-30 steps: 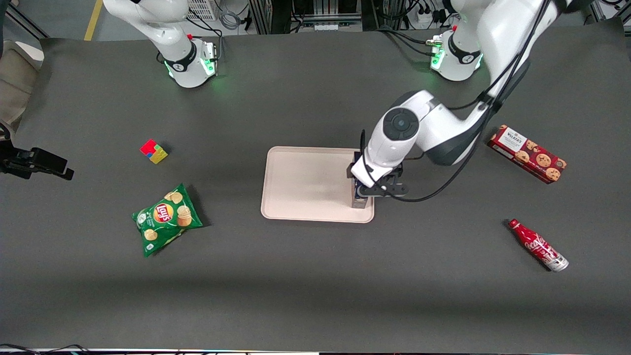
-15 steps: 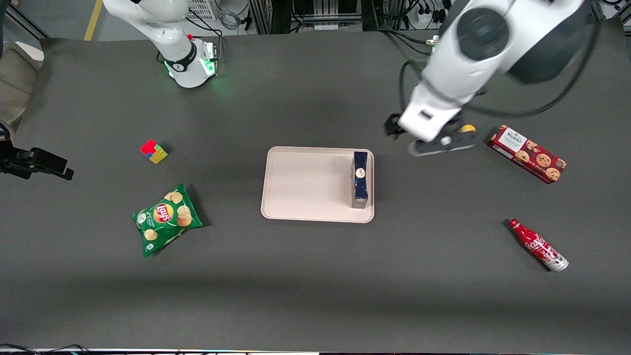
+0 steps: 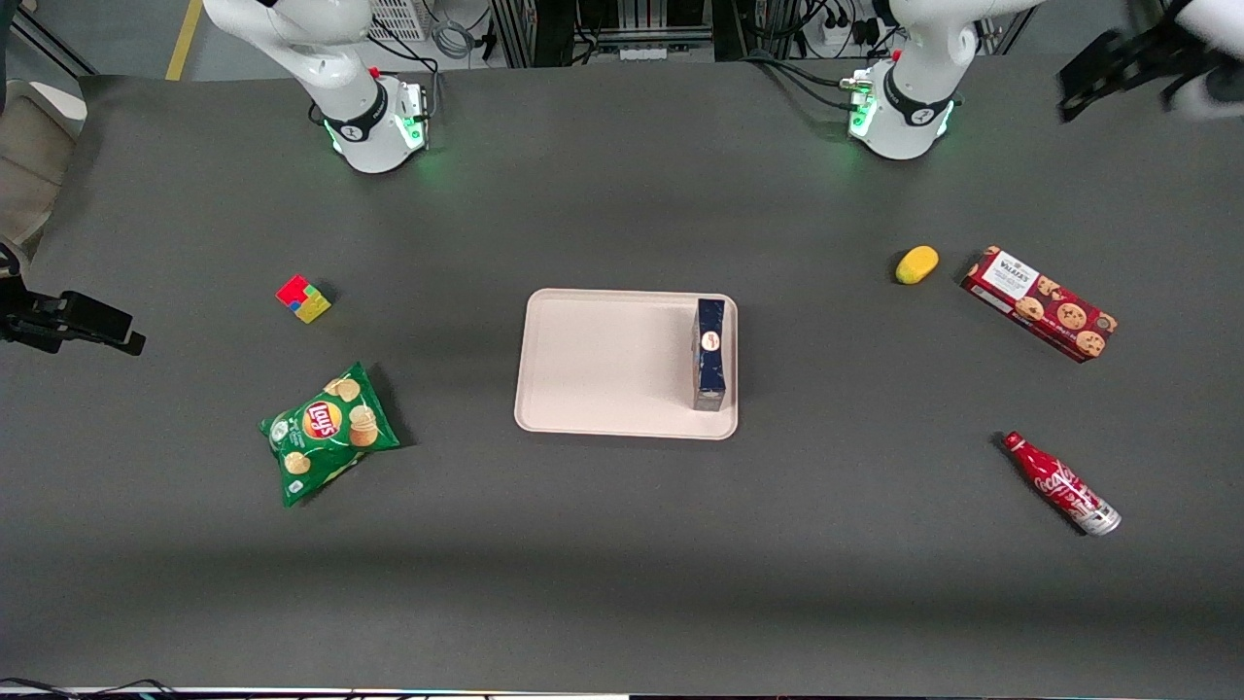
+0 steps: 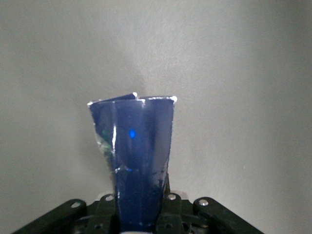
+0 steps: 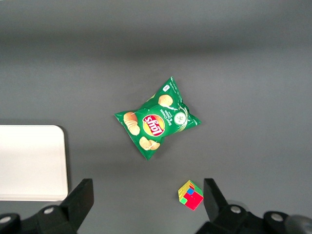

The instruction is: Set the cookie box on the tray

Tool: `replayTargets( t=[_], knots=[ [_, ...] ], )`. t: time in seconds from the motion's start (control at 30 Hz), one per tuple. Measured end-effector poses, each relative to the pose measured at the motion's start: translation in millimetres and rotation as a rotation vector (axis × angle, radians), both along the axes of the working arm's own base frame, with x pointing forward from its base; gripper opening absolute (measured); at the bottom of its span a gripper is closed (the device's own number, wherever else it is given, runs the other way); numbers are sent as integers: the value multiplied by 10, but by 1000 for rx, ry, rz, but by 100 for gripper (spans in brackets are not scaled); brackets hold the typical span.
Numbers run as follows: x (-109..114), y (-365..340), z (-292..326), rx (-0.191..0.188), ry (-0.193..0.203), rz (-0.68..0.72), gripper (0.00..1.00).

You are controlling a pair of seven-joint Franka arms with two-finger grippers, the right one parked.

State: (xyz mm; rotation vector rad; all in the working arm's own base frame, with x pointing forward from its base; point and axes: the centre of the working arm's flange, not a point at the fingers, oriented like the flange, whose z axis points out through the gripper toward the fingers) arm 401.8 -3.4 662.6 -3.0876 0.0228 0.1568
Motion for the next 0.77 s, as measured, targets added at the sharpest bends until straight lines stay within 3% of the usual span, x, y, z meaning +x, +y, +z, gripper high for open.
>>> replayTargets(
  t=[0.77],
  knots=[
    [170, 5, -196, -20, -5, -15, 100]
  ],
)
